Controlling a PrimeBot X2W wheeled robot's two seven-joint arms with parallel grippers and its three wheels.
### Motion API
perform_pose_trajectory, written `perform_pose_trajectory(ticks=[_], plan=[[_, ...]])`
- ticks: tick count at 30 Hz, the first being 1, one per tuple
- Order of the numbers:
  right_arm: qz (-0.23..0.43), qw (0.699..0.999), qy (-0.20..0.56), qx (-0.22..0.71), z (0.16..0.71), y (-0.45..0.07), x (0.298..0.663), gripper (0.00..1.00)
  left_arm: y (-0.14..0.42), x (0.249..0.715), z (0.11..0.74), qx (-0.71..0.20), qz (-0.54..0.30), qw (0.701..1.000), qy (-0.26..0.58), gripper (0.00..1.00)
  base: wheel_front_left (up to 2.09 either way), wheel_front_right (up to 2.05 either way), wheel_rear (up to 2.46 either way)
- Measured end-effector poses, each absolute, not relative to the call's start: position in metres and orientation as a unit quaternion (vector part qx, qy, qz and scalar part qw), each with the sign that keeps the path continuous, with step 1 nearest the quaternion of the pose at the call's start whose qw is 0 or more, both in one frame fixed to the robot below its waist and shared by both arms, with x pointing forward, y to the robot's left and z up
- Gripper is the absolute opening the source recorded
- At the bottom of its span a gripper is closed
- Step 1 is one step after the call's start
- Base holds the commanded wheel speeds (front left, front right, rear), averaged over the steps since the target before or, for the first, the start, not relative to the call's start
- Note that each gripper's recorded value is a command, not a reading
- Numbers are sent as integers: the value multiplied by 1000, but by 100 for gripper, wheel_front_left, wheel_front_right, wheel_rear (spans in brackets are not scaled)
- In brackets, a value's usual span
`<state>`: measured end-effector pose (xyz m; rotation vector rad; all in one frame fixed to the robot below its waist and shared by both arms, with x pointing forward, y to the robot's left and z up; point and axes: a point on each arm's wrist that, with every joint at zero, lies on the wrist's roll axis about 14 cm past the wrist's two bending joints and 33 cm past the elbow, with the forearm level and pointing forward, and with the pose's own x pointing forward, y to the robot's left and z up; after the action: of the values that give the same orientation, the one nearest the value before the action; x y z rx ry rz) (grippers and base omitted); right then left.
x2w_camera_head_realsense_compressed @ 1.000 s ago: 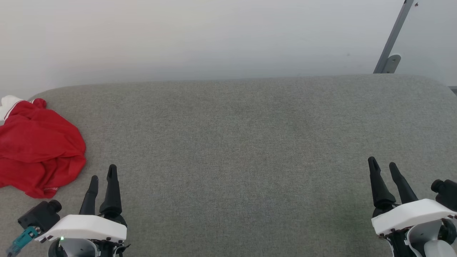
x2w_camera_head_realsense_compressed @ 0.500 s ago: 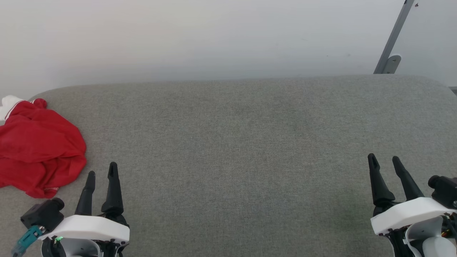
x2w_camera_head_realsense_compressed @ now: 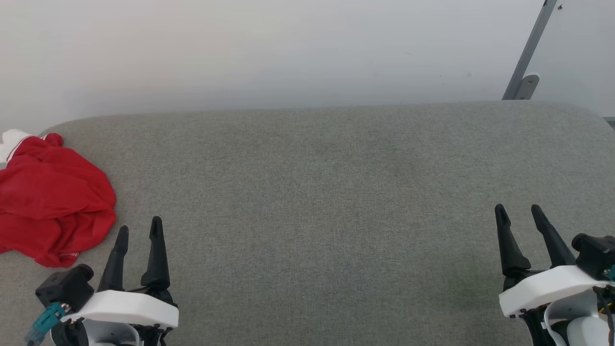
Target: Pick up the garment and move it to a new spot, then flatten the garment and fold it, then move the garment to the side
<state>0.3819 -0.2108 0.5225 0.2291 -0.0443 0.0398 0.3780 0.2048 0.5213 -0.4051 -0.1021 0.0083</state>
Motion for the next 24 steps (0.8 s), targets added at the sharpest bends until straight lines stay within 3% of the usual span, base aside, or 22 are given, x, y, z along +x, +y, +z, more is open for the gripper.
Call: perform_pose_trajectory(ticks=[24], plan=[[32, 998, -47, 15, 535, -210, 382, 100, 199, 378, 531, -123, -19, 989, -73, 100, 0, 0, 0]])
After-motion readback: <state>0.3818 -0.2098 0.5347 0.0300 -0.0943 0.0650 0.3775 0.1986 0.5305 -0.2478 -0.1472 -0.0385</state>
